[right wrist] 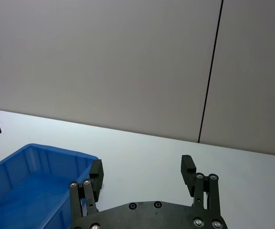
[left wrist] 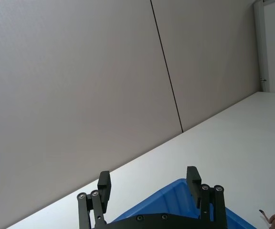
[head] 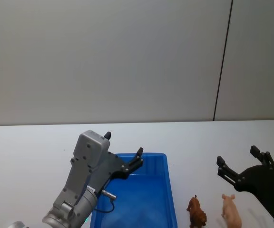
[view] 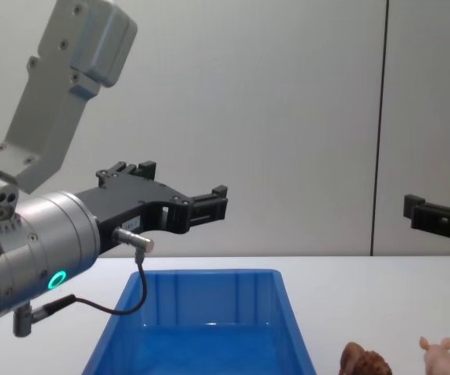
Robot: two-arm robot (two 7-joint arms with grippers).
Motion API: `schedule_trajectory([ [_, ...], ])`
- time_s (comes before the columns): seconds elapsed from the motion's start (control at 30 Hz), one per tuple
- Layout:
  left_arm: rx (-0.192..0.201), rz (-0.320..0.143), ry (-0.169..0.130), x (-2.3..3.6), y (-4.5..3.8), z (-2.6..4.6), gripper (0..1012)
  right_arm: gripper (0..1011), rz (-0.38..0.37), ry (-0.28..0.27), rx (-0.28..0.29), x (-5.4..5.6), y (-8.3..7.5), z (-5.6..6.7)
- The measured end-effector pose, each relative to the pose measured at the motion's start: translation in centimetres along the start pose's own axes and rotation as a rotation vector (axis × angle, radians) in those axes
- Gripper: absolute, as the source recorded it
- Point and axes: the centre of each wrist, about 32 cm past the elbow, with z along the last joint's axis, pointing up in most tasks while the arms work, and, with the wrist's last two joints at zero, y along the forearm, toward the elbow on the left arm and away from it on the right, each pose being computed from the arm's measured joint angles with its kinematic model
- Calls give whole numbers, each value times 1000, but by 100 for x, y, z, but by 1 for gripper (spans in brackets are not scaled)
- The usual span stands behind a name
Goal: Pick up the two dolls from the table and place them into the box.
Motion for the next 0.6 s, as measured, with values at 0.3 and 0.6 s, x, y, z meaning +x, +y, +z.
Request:
schedule_trajectory([
  [0.3,0,0,0,0,0,0,1001,1001,0,0,0,0,0,0],
  [0.6,0,0,0,0,0,0,1001,1001,0,0,0,0,0,0],
])
